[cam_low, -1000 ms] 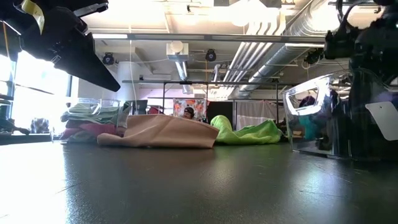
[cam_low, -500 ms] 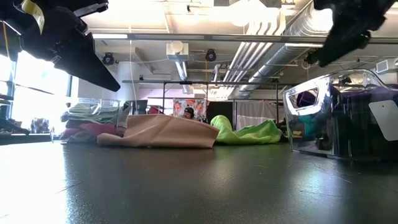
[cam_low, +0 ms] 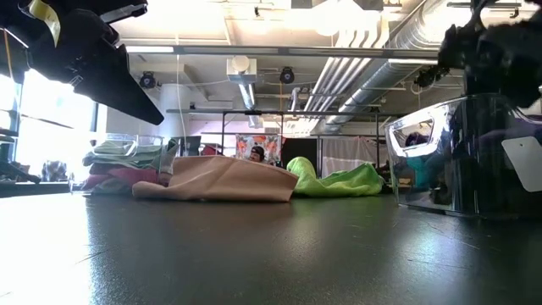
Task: Sort towels by color in basket
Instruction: Put the purple towel into the right transparent bin
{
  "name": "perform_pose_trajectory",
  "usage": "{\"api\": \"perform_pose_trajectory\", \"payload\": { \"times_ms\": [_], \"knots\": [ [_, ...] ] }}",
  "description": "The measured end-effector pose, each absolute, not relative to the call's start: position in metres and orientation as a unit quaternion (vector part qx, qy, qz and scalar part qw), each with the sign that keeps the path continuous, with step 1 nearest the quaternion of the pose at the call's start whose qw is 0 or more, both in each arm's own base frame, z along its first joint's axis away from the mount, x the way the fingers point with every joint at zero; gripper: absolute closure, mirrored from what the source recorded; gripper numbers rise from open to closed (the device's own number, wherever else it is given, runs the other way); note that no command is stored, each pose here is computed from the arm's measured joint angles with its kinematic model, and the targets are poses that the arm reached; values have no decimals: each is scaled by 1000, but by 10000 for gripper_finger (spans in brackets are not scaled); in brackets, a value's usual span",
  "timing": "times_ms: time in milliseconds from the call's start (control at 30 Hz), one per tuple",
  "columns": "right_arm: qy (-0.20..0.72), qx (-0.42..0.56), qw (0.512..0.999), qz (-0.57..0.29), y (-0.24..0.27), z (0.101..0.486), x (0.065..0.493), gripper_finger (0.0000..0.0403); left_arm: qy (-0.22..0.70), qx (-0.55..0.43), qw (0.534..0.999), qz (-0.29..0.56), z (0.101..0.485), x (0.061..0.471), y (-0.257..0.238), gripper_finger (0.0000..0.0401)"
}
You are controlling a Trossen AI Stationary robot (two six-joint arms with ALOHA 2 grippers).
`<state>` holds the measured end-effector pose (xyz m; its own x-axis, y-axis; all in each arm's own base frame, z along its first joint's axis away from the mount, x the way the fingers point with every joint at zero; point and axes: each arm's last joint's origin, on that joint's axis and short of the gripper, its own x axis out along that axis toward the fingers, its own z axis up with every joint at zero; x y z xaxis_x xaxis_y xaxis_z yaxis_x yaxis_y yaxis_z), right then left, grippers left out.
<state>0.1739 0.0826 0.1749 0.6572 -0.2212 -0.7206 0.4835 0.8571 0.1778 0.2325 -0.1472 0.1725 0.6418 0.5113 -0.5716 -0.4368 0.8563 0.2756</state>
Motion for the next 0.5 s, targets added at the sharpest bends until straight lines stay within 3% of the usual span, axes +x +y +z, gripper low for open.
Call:
{"api": "perform_pose_trajectory", "payload": {
  "times_ms": [200, 500],
  "knots": [
    [358, 180, 889, -219, 78, 174, 174, 254, 332, 56, 904, 262, 173, 233, -147, 259],
    [415, 164, 872, -201, 85, 243, 182, 254, 332, 56, 904, 262, 173, 233, -147, 259]
  ]
}}
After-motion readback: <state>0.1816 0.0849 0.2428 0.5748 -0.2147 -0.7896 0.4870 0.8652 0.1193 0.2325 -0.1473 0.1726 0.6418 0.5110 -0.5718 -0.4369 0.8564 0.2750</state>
